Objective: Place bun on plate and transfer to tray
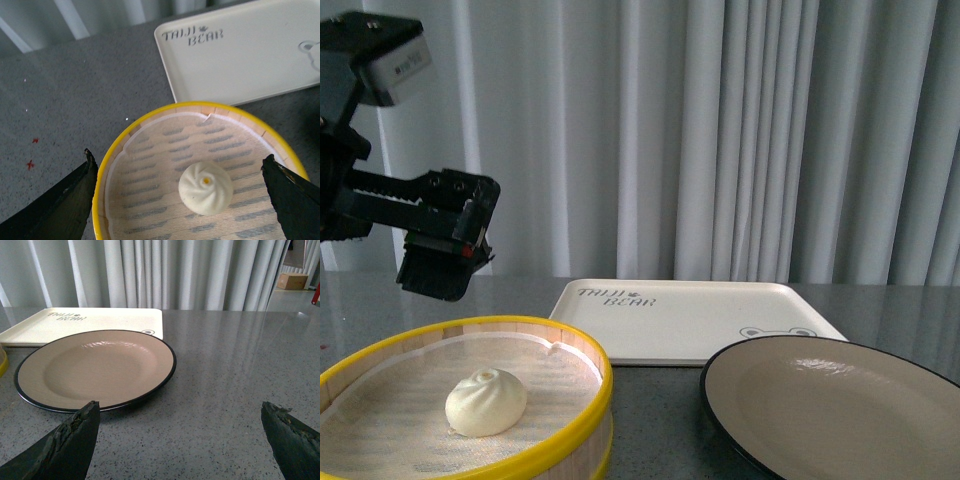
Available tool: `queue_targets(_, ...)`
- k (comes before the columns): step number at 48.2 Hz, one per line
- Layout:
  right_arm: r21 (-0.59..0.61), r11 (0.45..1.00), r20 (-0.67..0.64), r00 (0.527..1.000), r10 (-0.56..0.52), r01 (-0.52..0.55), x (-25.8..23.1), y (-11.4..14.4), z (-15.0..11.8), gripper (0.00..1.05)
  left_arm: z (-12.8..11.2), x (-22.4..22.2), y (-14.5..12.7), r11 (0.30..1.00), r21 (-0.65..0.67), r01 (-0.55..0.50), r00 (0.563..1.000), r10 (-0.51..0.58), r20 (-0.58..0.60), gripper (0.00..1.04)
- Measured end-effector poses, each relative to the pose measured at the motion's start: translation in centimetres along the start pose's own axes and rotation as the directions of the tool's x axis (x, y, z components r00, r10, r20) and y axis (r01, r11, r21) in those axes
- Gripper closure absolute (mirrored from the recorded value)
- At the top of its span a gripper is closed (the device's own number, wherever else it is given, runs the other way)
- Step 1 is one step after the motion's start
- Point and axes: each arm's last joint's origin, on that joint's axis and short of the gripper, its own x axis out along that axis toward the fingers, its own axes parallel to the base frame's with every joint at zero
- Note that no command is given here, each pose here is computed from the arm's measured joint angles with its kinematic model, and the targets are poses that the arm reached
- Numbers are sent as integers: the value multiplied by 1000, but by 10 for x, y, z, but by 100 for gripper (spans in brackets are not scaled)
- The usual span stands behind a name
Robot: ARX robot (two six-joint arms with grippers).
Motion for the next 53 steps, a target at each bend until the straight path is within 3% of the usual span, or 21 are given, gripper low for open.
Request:
queue_targets(19, 0, 1000, 0, 1000, 0, 0, 0, 0, 0, 9, -15, 31, -7, 998, -57, 39, 983, -49, -175, 7)
queue_targets(53, 0, 1000, 0, 1000, 0, 0, 0, 0, 0, 9, -35, 60, -33, 998, -32, 52, 971, -58, -232, 7)
